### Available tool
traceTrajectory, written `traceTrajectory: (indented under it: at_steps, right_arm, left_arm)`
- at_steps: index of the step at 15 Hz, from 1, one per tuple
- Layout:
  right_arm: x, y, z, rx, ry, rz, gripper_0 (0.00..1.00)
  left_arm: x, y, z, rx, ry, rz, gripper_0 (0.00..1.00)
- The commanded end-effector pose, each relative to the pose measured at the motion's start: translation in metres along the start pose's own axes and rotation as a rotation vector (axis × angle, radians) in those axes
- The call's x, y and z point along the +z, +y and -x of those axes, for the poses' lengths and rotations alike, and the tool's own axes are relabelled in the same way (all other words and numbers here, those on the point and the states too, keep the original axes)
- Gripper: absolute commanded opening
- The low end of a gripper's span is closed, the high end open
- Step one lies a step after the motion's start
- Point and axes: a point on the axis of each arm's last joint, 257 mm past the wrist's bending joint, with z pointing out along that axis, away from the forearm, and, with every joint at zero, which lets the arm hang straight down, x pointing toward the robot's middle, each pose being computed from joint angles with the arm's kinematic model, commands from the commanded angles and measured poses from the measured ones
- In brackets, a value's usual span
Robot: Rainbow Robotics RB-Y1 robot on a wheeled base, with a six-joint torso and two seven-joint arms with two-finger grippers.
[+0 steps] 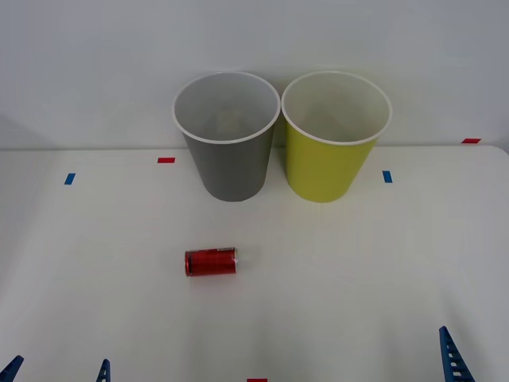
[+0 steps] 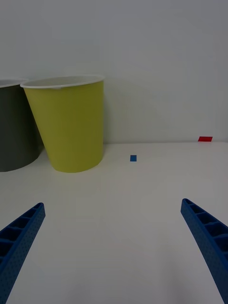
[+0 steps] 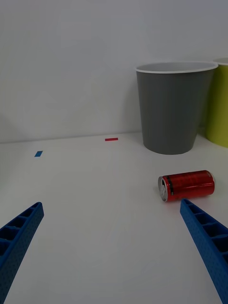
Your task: Put cans in the gray bin and PET bottles in the light green bin.
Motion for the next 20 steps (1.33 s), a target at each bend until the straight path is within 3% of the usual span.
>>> traceTrajectory:
  at_steps: [1,20]
  right_arm:
    - [0.0000,0.0000,0.0000,0.000,0.000,0.000,1.00]
    - [0.0000,0.0000,0.0000,0.000,0.000,0.000,1.00]
  left_arm:
    - [0.0000,0.0000,0.0000,0.000,0.000,0.000,1.00]
    - [0.0000,0.0000,0.0000,0.000,0.000,0.000,1.00]
